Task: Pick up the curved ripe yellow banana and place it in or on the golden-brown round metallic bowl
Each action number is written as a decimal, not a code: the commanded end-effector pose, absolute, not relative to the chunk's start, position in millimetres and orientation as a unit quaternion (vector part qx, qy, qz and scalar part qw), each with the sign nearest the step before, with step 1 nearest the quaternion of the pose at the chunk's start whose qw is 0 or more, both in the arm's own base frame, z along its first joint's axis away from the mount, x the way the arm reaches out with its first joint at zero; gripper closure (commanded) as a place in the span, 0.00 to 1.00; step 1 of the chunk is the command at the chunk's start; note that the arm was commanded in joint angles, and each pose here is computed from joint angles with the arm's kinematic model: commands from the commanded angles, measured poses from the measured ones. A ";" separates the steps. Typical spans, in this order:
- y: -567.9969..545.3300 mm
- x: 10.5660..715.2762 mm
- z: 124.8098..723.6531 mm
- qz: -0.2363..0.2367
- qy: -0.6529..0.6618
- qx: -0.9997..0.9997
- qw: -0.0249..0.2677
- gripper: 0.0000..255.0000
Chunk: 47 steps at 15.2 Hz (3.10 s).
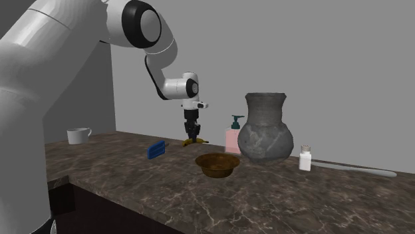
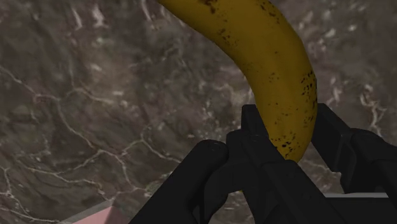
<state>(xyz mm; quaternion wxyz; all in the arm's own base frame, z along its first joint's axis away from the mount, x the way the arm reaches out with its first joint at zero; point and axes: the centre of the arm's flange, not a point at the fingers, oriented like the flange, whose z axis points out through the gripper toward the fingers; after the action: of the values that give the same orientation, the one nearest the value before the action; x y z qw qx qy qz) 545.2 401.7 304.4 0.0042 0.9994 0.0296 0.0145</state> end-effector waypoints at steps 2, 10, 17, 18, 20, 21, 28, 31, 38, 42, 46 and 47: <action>400.7 545.7 320.9 0.014 0.030 0.999 0.004 1.00; 400.7 545.7 363.2 0.014 0.030 0.999 0.004 1.00; 374.5 542.3 389.1 0.014 0.030 0.999 0.004 1.00; 361.4 540.6 389.5 0.014 0.030 0.999 0.004 1.00; 335.3 537.2 390.5 0.014 0.030 0.999 0.004 1.00; 322.2 535.5 391.0 0.014 0.030 0.999 0.004 1.00; 230.6 523.6 394.3 0.014 0.030 0.999 0.004 1.00; 191.4 518.5 395.7 0.014 0.030 0.999 0.004 1.00; 144.7 512.4 381.5 0.014 0.030 0.999 0.004 1.00; 144.7 512.4 360.4 0.014 0.030 0.999 0.004 1.00; 144.7 512.4 339.3 0.014 0.030 0.999 0.004 1.00; 144.7 512.4 334.0 0.014 0.030 0.999 0.004 1.00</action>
<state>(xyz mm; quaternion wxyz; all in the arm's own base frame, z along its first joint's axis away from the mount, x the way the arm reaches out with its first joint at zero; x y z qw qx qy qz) 512.8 144.0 339.7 0.0043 0.9995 0.0296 0.0141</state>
